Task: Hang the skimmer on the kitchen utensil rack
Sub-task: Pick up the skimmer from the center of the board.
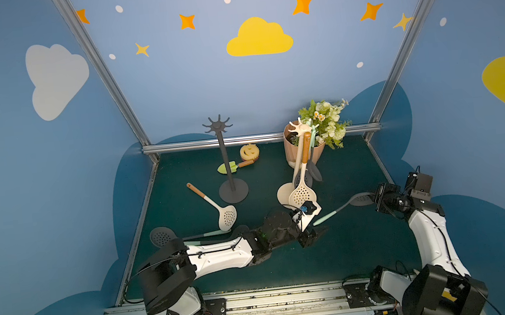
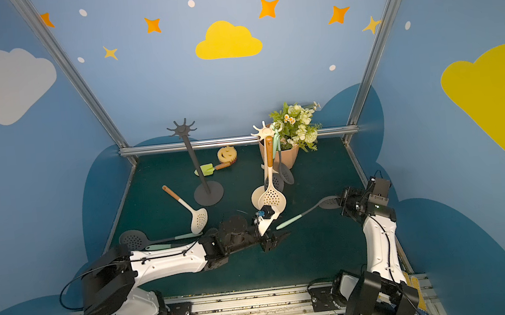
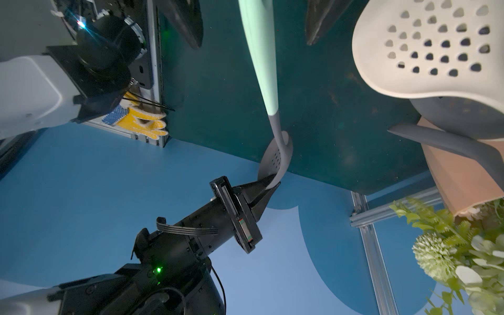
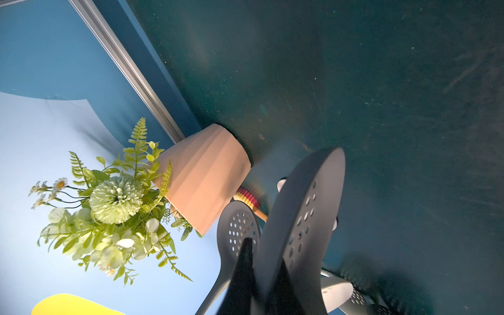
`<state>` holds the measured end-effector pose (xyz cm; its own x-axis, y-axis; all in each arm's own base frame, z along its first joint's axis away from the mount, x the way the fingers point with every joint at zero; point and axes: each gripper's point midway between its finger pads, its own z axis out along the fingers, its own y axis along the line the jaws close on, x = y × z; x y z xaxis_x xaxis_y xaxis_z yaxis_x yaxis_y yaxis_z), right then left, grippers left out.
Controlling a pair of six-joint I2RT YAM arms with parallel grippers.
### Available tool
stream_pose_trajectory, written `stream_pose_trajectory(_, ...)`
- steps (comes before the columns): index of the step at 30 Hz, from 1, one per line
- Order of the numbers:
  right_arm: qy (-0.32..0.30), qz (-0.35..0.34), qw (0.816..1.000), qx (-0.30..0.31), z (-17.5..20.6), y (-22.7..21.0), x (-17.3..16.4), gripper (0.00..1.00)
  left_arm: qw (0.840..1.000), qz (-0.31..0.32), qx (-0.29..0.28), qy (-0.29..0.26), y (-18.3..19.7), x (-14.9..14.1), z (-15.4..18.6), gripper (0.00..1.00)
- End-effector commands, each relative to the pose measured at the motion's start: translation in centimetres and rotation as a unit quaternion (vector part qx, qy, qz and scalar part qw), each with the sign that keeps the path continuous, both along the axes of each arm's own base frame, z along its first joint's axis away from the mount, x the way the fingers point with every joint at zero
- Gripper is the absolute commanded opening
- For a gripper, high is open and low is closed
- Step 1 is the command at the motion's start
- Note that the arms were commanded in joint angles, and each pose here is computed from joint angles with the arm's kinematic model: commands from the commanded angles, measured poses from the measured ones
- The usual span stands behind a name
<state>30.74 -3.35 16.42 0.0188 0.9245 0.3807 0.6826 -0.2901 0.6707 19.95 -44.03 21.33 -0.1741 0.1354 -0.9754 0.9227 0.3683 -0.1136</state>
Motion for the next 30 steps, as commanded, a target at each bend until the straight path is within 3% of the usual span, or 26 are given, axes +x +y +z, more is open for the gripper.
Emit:
stream_pose_trajectory(1,-0.018,0.000,1.000,0.007,1.1,0.0,0.4,0.00,0.999,0.011,-0.030,-0.029,-0.8,0.8,2.6,0.53)
stream_pose_trajectory(4,-0.018,-0.004,1.000,0.008,0.9,0.0,0.4,0.00,0.999,0.014,-0.028,-0.031,-1.0,1.0,2.8,0.41)
stream_pose_trajectory(10,-0.021,-0.006,1.000,0.016,0.9,0.1,0.5,0.00,1.000,0.009,-0.013,-0.019,-1.3,1.0,1.9,0.28)
stream_pose_trajectory(20,-0.027,-0.010,0.999,0.024,1.1,0.1,0.7,0.00,1.000,0.002,-0.001,-0.004,-1.0,0.5,0.9,0.42)
stream_pose_trajectory(30,-0.027,-0.013,0.999,0.024,1.0,0.1,0.6,0.00,1.000,0.000,0.017,-0.010,-1.9,1.0,0.9,0.28)
